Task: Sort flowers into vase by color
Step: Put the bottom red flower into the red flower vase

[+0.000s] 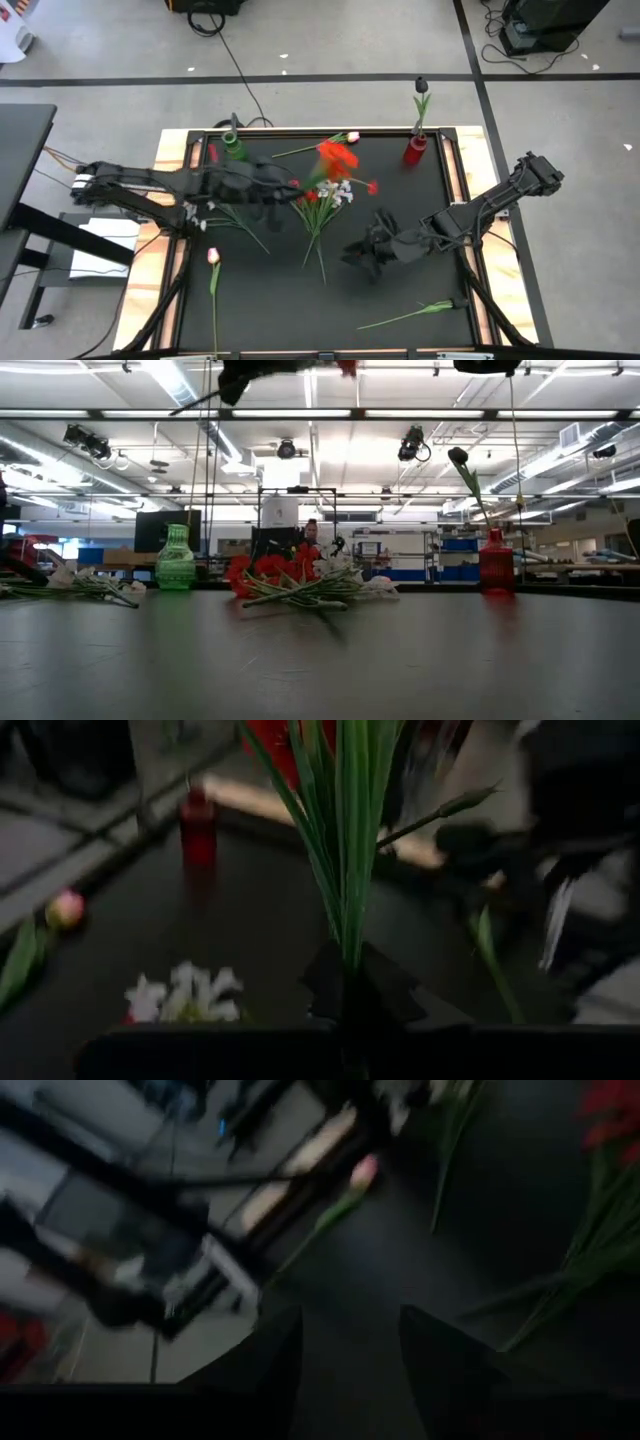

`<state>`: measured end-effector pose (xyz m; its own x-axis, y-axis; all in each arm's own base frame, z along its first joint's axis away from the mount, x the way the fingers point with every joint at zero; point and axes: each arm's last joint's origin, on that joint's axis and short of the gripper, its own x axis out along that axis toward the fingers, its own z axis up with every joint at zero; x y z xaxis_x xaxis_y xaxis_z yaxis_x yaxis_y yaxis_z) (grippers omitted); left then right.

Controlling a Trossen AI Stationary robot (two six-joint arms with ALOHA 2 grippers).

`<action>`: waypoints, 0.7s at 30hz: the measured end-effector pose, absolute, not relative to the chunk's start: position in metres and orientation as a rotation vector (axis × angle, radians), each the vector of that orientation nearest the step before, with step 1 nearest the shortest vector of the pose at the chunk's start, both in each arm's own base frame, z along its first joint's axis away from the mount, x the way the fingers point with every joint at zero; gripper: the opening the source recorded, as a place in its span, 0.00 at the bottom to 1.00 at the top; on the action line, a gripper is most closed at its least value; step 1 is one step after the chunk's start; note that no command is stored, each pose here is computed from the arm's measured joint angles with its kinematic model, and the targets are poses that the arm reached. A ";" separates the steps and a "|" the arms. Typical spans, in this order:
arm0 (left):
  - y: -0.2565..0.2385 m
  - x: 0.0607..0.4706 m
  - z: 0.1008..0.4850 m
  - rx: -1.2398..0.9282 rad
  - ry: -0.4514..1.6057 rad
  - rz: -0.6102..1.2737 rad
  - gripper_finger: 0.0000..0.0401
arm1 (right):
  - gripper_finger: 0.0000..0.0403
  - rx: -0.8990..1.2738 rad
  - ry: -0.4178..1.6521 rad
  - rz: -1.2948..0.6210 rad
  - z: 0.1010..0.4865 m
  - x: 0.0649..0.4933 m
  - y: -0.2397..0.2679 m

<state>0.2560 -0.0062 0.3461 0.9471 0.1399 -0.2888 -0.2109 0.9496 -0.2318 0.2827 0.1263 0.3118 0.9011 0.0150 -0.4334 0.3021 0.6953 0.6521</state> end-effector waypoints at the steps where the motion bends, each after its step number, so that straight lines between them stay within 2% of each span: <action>1: -0.005 0.251 0.351 -0.271 0.227 0.174 0.04 | 0.44 0.783 0.402 -0.191 0.313 0.284 0.123; 7: -0.007 0.244 0.373 -0.272 -0.074 0.027 0.04 | 0.44 0.622 0.212 -0.271 0.328 0.295 0.102; 14: -0.008 0.250 0.373 -0.258 -0.120 0.004 0.04 | 0.49 0.433 -0.110 -0.245 0.366 0.305 0.077; 21: -0.011 0.260 0.372 -0.246 -0.165 -0.027 0.04 | 0.62 0.409 -0.128 -0.175 0.368 0.314 0.044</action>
